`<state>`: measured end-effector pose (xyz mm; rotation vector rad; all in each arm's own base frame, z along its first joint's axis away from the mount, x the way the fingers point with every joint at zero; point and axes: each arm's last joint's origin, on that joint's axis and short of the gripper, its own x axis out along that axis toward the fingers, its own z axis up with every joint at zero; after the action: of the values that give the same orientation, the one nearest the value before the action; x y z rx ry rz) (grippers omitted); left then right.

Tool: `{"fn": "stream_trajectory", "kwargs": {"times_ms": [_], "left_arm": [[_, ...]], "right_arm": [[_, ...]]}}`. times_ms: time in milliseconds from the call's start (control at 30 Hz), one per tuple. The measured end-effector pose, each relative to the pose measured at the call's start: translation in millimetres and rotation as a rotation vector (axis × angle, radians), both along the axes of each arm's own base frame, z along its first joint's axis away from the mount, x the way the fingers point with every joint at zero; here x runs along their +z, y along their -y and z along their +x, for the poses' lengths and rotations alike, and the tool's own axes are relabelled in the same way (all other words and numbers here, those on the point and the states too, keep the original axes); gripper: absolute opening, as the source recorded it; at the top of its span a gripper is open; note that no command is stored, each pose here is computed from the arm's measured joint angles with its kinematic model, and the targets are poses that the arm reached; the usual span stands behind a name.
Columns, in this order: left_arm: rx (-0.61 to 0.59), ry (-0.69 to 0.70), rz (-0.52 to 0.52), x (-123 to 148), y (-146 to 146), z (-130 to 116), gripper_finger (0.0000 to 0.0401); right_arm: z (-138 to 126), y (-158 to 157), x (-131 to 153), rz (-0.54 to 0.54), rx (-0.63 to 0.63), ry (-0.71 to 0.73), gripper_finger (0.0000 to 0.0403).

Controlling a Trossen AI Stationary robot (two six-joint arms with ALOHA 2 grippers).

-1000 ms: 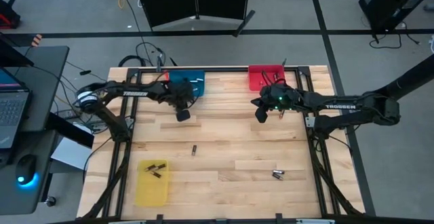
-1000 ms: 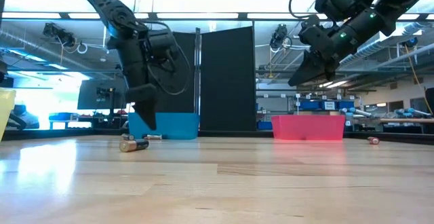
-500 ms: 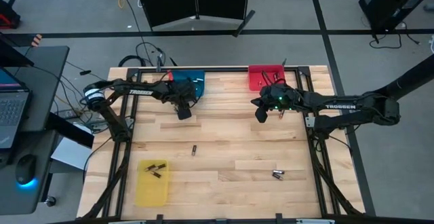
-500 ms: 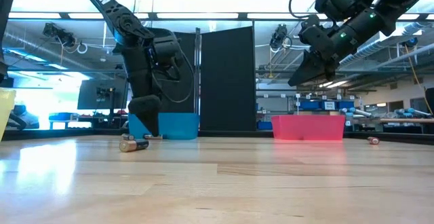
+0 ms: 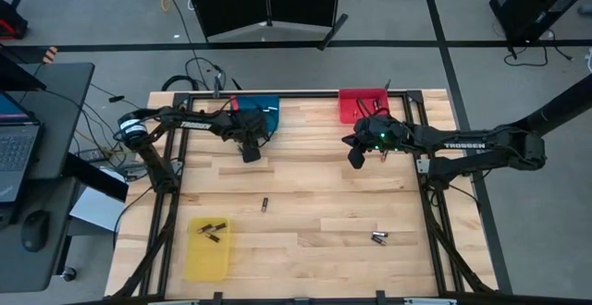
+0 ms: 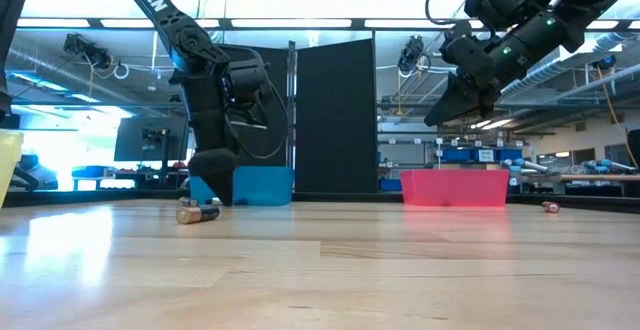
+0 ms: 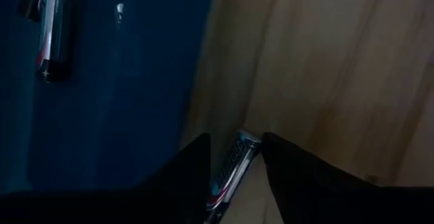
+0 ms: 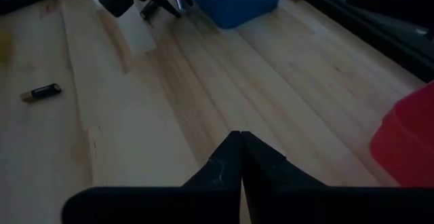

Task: Sort batteries
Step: Put the silver battery into the blue bin

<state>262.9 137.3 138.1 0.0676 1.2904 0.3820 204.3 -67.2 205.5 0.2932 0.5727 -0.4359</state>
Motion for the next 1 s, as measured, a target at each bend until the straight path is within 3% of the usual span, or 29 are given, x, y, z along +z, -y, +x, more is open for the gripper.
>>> {"fn": "stream_trajectory", "kwargs": {"times_ms": [167,367,667,867,1000], "left_arm": [[-0.034,-0.034,-0.010,-1,6,0,0.0129],[-0.057,-0.059,-0.027,-1,11,-1,0.0043],[-0.115,-0.049,-0.026,12,30,19,0.0041],[-0.057,0.052,-0.058,46,39,43,0.0041],[0.022,0.093,-0.002,79,30,53,0.0040]], "right_arm": [[0,0,0,-0.003,0.002,-0.001,0.0012],[0,0,0,-0.003,0.002,-0.001,0.0016],[0,0,0,-0.010,0.008,-0.004,0.0015],[0,0,-1,-0.007,0.008,-0.011,0.0013],[0,0,-1,-0.004,0.013,-0.010,0.0014]]}}
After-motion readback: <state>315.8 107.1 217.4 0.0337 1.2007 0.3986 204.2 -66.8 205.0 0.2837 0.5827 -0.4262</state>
